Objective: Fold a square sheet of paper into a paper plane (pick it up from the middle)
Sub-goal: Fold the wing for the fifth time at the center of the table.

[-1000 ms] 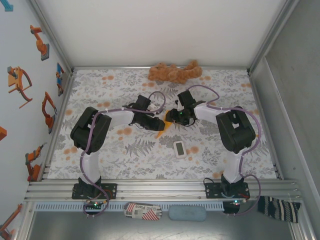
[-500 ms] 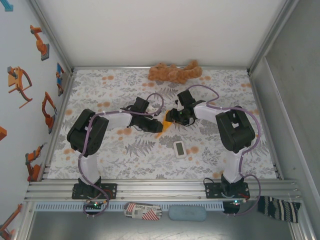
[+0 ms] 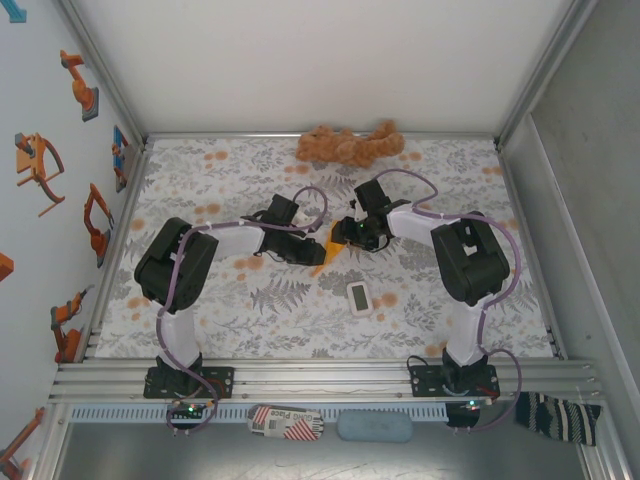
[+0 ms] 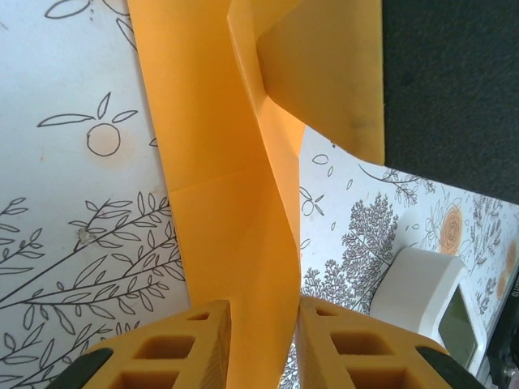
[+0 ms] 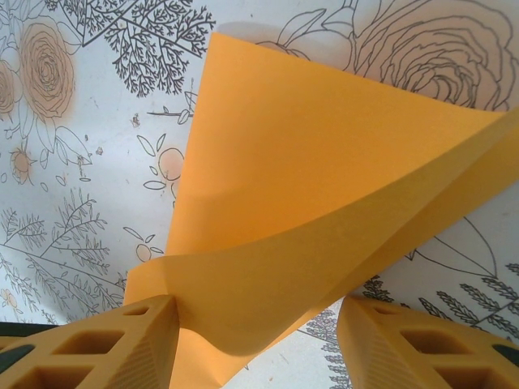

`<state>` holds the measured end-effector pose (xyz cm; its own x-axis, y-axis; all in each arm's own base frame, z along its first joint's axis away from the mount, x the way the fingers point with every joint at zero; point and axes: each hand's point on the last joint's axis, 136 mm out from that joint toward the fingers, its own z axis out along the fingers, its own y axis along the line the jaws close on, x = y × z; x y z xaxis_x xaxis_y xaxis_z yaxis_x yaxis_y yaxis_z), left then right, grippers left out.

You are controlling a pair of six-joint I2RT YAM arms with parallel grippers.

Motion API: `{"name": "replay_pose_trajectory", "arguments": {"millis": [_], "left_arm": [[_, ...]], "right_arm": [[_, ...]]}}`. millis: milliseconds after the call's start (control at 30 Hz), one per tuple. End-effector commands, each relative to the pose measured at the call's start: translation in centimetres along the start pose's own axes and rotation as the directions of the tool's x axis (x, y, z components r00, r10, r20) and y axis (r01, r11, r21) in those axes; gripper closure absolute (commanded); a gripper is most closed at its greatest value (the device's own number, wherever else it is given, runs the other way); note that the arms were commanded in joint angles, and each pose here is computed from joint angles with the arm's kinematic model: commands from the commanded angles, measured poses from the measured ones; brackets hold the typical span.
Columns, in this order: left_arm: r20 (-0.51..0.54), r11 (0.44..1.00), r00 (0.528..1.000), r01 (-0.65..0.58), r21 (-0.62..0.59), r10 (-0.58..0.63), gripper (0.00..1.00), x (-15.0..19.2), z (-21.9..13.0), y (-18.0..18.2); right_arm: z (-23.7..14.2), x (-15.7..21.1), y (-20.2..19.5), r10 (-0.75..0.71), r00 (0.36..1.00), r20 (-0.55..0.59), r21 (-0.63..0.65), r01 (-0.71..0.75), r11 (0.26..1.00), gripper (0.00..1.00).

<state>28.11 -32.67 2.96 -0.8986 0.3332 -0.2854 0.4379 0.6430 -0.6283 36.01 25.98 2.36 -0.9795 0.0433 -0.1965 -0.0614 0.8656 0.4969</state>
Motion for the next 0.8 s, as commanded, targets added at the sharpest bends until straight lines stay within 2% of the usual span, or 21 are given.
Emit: {"name": "replay_pose_trajectory", "arguments": {"millis": [0, 367, 767], "left_arm": [[-0.031, 1.000, 0.999, 0.013, -0.004, -0.013, 0.71, 0.9, 0.6, 0.3], [-0.042, 1.000, 0.999, 0.011, -0.028, -0.013, 0.80, 1.3, 1.1, 0.8], [-0.074, 0.996, 0.996, 0.051, -0.068, -0.056, 0.83, 2.4, 1.7, 1.8]], "right_arm": [[3.6, 3.3, -4.8, 0.059, 0.994, -0.095, 0.153, -0.044, 0.987, 0.44], [3.7, 3.5, -5.0, 0.065, 0.993, -0.098, 0.160, -0.049, 0.986, 0.45], [4.0, 3.8, -5.5, 0.073, 0.992, -0.106, 0.175, -0.054, 0.983, 0.45]]}}
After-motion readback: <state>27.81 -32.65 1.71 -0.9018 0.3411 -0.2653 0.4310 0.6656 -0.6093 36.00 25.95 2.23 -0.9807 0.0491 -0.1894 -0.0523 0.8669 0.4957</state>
